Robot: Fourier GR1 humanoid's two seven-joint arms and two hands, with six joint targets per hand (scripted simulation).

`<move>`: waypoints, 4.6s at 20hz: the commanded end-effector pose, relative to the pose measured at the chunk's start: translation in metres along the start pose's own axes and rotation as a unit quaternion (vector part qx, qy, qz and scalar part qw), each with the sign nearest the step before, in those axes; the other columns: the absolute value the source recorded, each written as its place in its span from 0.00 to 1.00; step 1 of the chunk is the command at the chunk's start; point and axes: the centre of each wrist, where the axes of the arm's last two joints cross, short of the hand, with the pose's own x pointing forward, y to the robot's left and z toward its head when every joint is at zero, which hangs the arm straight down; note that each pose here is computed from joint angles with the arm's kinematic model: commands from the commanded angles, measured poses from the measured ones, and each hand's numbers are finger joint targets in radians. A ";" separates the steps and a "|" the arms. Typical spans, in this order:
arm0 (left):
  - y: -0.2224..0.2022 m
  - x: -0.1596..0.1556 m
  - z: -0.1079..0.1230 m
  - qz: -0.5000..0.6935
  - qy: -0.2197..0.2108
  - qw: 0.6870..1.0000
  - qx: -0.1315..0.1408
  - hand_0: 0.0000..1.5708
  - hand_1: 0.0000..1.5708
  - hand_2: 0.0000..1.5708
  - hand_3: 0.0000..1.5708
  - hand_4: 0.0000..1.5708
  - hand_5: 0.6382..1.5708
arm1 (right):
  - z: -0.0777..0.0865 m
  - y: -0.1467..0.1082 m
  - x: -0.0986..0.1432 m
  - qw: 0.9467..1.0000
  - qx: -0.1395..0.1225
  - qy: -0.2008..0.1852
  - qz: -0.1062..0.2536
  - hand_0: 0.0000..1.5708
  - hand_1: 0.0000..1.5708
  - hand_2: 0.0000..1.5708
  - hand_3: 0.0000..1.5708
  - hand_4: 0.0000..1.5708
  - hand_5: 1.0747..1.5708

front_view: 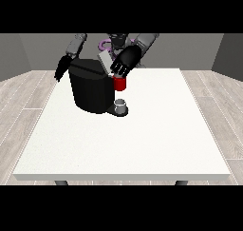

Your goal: Insert the coffee pod into the coffee machine and close the lid

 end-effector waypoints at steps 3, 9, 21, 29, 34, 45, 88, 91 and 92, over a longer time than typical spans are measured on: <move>-0.005 0.010 -0.004 -0.052 -0.004 0.999 0.015 0.77 0.77 0.78 0.72 0.00 1.00 | -0.018 -0.006 0.024 0.999 -0.015 -0.030 -0.002 0.00 0.00 0.00 0.00 0.00 1.00; 0.014 -0.011 0.008 -0.088 0.009 0.996 0.008 0.74 0.74 0.75 0.67 0.00 1.00 | -0.009 0.003 0.020 1.000 -0.007 -0.025 -0.008 0.00 0.00 0.00 0.00 0.00 1.00; 0.000 -0.005 0.002 -0.059 -0.052 0.995 0.065 0.78 0.78 0.76 0.60 0.00 1.00 | -0.017 0.005 0.033 1.000 -0.022 -0.021 -0.007 0.00 0.00 0.00 0.00 0.03 1.00; 0.028 -0.005 0.009 -0.091 -0.045 0.991 0.091 0.78 0.78 0.75 0.56 0.00 1.00 | -0.009 -0.001 0.017 0.999 -0.004 -0.038 0.006 0.00 0.00 0.00 0.00 0.00 1.00; 0.037 -0.025 0.020 -0.124 -0.049 0.986 0.100 0.59 0.59 0.62 0.44 0.00 1.00 | -0.014 -0.004 0.038 0.999 -0.002 -0.048 0.012 0.00 0.00 0.00 0.00 0.14 1.00; 0.027 -0.006 0.010 -0.137 -0.052 0.985 0.093 0.00 0.00 0.33 0.28 0.00 1.00 | -0.010 -0.005 0.010 0.999 -0.017 -0.027 0.023 0.00 0.00 0.00 0.00 0.10 1.00; -0.342 -0.096 0.138 0.505 0.120 0.853 -0.051 0.00 0.00 0.00 0.00 0.29 1.00 | 0.041 -0.052 -0.050 0.995 0.050 0.088 0.010 0.00 0.00 0.00 0.00 0.16 1.00; -0.306 -0.101 0.133 0.510 0.085 0.855 -0.039 0.00 0.00 0.00 0.00 0.23 1.00 | 0.033 -0.058 -0.041 0.996 0.034 0.083 -0.001 0.00 0.00 0.00 0.00 0.00 1.00; -0.316 -0.101 0.141 0.489 0.065 0.870 -0.015 0.00 0.00 0.00 0.00 0.25 1.00 | 0.011 -0.059 -0.016 0.998 0.019 0.058 -0.015 0.00 0.00 0.00 0.00 0.00 1.00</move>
